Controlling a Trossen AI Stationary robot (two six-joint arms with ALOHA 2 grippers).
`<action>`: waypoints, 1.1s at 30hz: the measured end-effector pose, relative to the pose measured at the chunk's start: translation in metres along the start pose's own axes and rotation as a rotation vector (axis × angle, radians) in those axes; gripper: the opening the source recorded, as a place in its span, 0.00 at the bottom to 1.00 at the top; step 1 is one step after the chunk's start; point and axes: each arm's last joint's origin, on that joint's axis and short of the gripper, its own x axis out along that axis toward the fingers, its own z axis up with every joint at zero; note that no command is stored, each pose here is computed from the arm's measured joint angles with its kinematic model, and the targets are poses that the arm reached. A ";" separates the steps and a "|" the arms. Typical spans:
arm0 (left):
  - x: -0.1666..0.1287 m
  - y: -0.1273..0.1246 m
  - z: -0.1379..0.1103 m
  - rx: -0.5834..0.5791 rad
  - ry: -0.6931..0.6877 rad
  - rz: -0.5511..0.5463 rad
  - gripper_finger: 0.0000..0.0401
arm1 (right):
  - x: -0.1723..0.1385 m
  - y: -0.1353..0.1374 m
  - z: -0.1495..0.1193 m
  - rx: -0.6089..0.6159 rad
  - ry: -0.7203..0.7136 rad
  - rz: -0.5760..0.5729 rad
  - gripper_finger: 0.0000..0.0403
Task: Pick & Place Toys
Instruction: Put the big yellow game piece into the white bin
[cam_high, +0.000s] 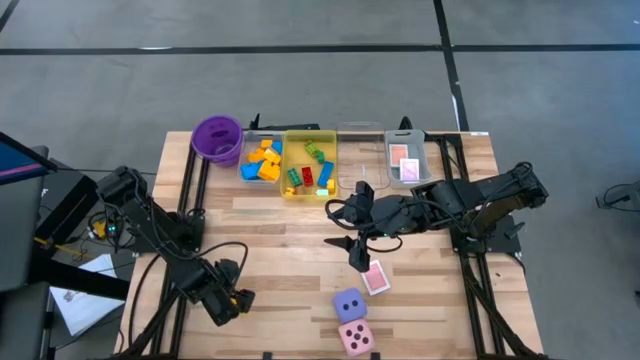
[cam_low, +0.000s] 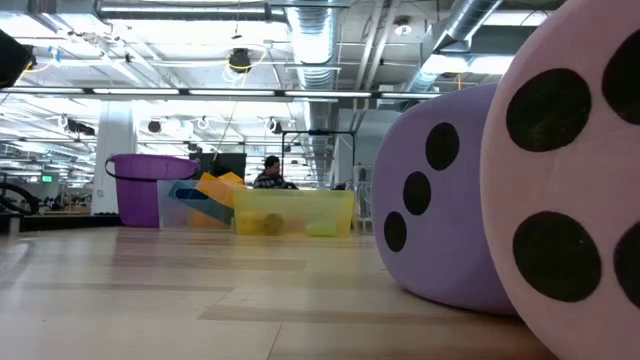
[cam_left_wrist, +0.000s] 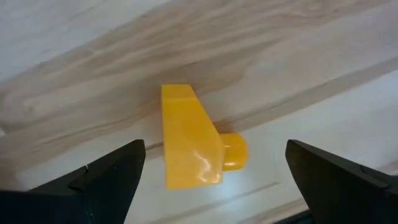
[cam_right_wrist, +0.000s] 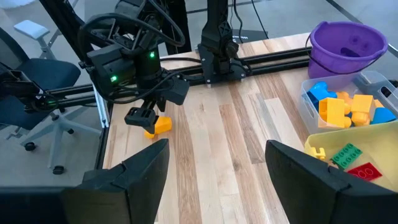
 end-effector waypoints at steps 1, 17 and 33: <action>0.001 0.001 0.001 0.000 -0.002 0.004 0.95 | 0.000 0.000 0.000 0.000 0.000 0.000 0.64; 0.028 -0.003 -0.009 0.020 0.024 0.018 0.95 | 0.000 0.000 0.000 0.001 -0.002 -0.001 0.64; 0.043 -0.003 -0.017 0.038 0.067 0.067 0.95 | 0.000 0.000 0.000 0.002 -0.003 -0.001 0.64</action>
